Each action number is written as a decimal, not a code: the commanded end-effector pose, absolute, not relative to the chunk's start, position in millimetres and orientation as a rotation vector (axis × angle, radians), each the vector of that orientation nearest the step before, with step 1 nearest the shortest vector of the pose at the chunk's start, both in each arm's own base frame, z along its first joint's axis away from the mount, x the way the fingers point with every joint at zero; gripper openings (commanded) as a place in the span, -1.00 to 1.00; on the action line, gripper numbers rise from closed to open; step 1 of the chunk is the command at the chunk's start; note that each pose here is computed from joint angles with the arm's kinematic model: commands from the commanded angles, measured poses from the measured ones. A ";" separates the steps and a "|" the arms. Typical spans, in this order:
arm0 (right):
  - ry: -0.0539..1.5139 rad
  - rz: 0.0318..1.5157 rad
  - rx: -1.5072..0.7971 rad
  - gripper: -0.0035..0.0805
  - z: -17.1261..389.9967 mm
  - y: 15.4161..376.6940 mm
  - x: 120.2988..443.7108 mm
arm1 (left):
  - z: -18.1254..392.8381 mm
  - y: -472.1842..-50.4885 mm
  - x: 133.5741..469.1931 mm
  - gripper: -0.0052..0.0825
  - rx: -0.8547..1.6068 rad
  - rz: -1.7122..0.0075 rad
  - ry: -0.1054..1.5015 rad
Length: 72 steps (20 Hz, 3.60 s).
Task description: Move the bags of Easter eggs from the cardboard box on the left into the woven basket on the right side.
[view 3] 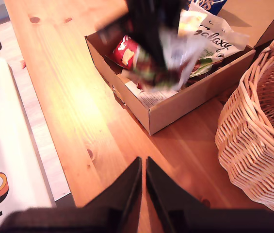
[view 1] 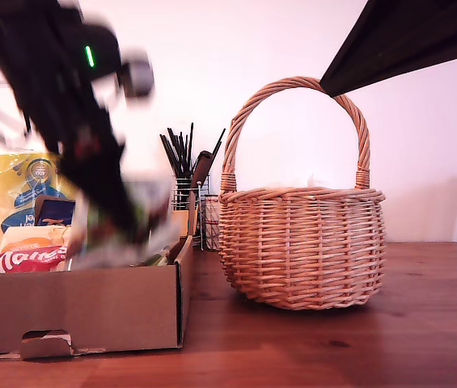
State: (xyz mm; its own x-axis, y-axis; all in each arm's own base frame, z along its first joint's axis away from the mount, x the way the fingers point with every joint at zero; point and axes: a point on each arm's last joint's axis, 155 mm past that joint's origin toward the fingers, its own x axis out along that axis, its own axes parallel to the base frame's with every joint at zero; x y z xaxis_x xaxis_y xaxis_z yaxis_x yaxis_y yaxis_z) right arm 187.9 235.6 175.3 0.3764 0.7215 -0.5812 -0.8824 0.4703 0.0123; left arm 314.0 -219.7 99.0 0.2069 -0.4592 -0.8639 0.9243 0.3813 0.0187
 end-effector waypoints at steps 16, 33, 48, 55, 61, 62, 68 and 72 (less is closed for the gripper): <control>0.575 0.947 -0.327 -0.95 181.3 208.2 193.4 | 206.1 -380.3 333.8 -0.68 0.411 -1.207 0.237; 0.564 0.907 -0.311 -0.95 188.2 192.6 191.4 | 166.0 -398.4 361.3 -0.10 0.505 -1.017 0.248; 0.521 0.906 -0.304 -0.95 196.4 196.3 196.4 | 218.2 -326.7 297.1 -0.93 0.542 -1.055 0.405; 0.334 1.036 -0.188 -0.95 235.9 243.1 216.0 | 176.1 -243.3 300.4 -0.93 0.484 -0.930 0.482; 0.390 1.077 -0.168 -0.95 210.4 270.2 234.3 | 123.8 -180.2 293.3 -0.87 0.552 -0.871 0.654; 0.391 1.079 -0.168 -0.95 209.8 271.2 234.1 | 117.6 -173.1 293.0 -0.67 0.584 -0.876 0.672; 0.386 1.079 -0.168 -0.95 210.8 271.5 234.4 | 84.2 -143.6 310.0 0.86 0.648 -0.785 0.783; 0.387 1.079 -0.168 -0.95 210.5 271.4 234.3 | 75.8 -146.7 322.5 0.86 0.766 -0.833 0.724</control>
State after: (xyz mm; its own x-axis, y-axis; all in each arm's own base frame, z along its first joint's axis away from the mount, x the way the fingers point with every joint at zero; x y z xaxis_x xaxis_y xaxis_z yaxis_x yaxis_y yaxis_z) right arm 236.2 269.3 206.0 0.4184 0.8153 -0.4002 -0.8769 0.4774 0.0558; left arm 320.8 -147.1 80.2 0.4771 -0.3670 -0.7986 0.8386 0.4618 0.2888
